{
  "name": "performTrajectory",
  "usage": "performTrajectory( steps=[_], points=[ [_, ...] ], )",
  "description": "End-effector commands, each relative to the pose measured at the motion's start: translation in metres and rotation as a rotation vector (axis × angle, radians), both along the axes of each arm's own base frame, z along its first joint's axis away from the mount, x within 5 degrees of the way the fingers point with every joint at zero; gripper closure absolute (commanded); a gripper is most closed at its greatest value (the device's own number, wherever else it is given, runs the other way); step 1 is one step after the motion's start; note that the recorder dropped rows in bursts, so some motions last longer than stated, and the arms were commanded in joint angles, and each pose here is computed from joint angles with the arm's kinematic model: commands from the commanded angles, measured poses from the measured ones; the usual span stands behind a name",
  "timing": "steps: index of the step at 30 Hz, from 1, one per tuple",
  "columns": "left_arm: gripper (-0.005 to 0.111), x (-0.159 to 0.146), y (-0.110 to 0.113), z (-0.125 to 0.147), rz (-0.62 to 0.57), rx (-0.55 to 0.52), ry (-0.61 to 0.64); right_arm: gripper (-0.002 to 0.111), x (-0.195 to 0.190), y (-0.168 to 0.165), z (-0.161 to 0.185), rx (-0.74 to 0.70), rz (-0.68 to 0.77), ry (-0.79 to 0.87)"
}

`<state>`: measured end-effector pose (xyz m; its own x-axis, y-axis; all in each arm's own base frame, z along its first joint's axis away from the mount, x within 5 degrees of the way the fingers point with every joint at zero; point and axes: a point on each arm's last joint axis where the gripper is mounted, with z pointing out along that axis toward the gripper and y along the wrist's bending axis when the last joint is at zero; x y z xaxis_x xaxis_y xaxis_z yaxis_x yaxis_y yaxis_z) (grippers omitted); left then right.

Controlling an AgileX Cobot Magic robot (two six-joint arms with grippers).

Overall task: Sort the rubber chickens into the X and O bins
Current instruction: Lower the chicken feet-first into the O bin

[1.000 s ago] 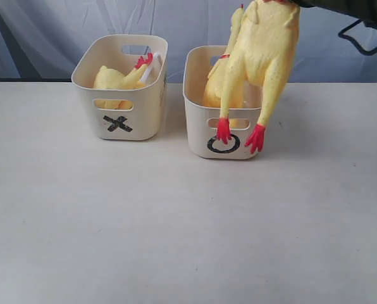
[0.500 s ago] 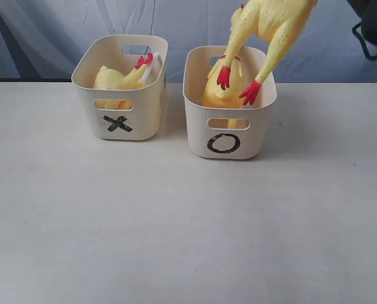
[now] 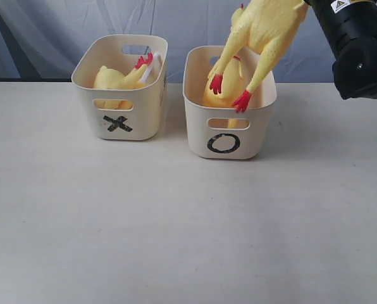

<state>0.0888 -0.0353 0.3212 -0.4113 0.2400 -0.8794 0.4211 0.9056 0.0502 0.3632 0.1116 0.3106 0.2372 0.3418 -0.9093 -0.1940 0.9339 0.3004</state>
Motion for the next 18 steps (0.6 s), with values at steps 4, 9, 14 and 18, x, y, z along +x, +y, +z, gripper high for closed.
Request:
performTrajectory(
  steps=[4,9,14,18],
  points=[
    [0.107,-0.001,0.000,-0.001,0.000,-0.003,0.000,0.109,-0.002,-0.005,0.010,0.090,-0.012,-0.087],
    [0.107,-0.001,0.000,-0.001,0.000,-0.003,0.000,0.109,-0.001,-0.005,0.008,0.109,-0.016,-0.094],
    [0.107,-0.001,0.000,-0.001,-0.001,-0.005,0.000,0.109,0.009,-0.002,-0.014,0.061,-0.029,-0.065],
    [0.107,-0.001,0.000,-0.001,-0.001,-0.005,0.000,0.109,0.020,0.003,-0.028,0.041,-0.023,-0.048]
  ],
)
